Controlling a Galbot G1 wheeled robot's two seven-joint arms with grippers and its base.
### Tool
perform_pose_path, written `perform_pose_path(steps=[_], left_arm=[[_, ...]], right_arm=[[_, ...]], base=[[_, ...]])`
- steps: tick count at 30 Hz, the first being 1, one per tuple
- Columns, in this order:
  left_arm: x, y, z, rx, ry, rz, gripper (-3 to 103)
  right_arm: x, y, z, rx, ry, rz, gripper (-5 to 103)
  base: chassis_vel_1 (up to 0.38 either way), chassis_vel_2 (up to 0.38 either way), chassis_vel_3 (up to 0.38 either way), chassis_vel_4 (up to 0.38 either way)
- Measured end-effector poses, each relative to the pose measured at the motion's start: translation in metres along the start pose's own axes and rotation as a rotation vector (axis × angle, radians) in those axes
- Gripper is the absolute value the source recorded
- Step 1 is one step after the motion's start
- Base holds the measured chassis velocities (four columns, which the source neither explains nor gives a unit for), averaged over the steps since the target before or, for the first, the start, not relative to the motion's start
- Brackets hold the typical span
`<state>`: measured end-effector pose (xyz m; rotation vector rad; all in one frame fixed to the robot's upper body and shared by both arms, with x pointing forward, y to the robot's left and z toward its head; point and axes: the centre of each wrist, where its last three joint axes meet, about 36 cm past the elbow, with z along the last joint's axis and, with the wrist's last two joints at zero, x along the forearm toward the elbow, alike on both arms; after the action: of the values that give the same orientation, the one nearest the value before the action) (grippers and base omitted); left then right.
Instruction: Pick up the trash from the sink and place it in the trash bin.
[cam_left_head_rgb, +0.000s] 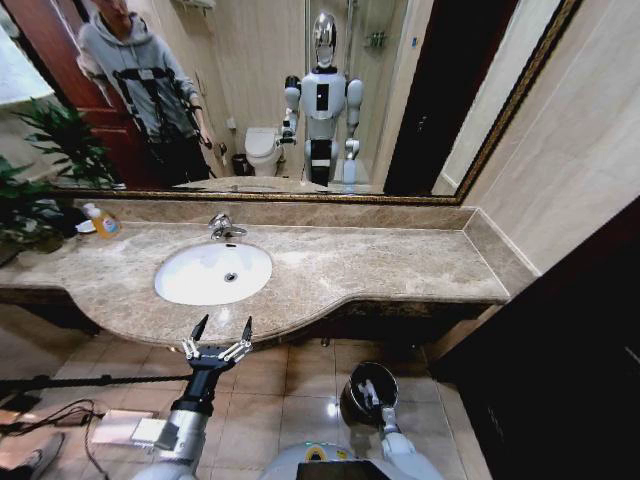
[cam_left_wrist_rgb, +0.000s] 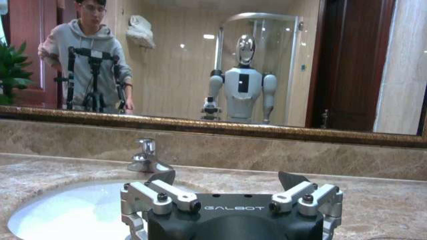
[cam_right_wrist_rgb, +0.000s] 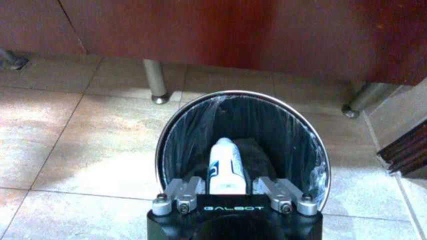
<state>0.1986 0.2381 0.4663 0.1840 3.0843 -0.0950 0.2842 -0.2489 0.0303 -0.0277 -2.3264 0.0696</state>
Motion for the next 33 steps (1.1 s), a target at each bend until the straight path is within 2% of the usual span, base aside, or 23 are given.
perform_pose_path(steps=[1, 3, 4, 6, 9, 13, 14, 16, 17, 18, 24, 28, 30, 33], left_arm=[[0.0, 0.0, 0.0, 0.0, 0.0, 0.0, 100], [0.0, 0.0, 0.0, 0.0, 0.0, 0.0, 100], [0.0, 0.0, 0.0, 0.0, 0.0, 0.0, 100], [0.0, 0.0, 0.0, 0.0, 0.0, 0.0, 100], [0.0, 0.0, 0.0, 0.0, 0.0, 0.0, 100], [0.0, 0.0, 0.0, 0.0, 0.0, 0.0, 100], [0.0, 0.0, 0.0, 0.0, 0.0, 0.0, 100], [0.0, 0.0, 0.0, 0.0, 0.0, 0.0, 100], [0.0, 0.0, 0.0, 0.0, 0.0, 0.0, 100], [0.0, 0.0, 0.0, 0.0, 0.0, 0.0, 100], [0.0, 0.0, 0.0, 0.0, 0.0, 0.0, 100], [0.0, 0.0, 0.0, 0.0, 0.0, 0.0, 100], [0.0, 0.0, 0.0, 0.0, 0.0, 0.0, 100], [0.0, 0.0, 0.0, 0.0, 0.0, 0.0, 100]], right_arm=[[0.0, 0.0, 0.0, 0.0, 0.0, 0.0, 33], [-0.001, -0.002, -0.001, 0.001, 0.007, -0.005, 44], [-0.001, -0.002, -0.001, 0.001, 0.007, -0.005, 44], [-0.002, -0.003, -0.002, 0.001, 0.013, -0.007, 55], [-0.002, -0.002, -0.002, 0.0, 0.015, -0.009, 61], [0.001, 0.003, -0.005, -0.006, -0.005, -0.015, 82], [0.001, 0.003, -0.005, -0.006, -0.005, -0.015, 82], [0.006, 0.003, -0.01, -0.005, -0.037, -0.015, 93], [0.006, 0.003, -0.01, -0.005, -0.037, -0.015, 93], [0.01, 0.002, -0.012, -0.002, -0.057, -0.015, 97], [0.041, -0.005, -0.025, -0.022, -0.145, 0.003, 100], [0.075, -0.016, -0.056, -0.06, -0.27, 0.043, 100], [0.081, -0.018, -0.06, -0.06, -0.292, 0.05, 100], [0.115, -0.032, -0.089, -0.044, -0.444, 0.094, 100]], base=[[0.0, 0.0, 0.0, 0.0], [0.0, 0.0, 0.0, 0.0], [0.0, 0.0, 0.0, 0.0], [0.0, 0.0, 0.0, 0.0], [0.0, 0.0, 0.0, 0.0], [0.0, 0.0, 0.0, 0.0], [0.0, 0.0, 0.0, 0.0], [0.0, 0.0, 0.0, 0.0], [0.0, 0.0, 0.0, 0.0], [0.0, 0.0, 0.0, 0.0], [0.0, 0.0, 0.0, 0.0], [0.0, 0.0, 0.0, 0.0], [0.0, 0.0, 0.0, 0.0], [0.0, 0.0, 0.0, 0.0]])
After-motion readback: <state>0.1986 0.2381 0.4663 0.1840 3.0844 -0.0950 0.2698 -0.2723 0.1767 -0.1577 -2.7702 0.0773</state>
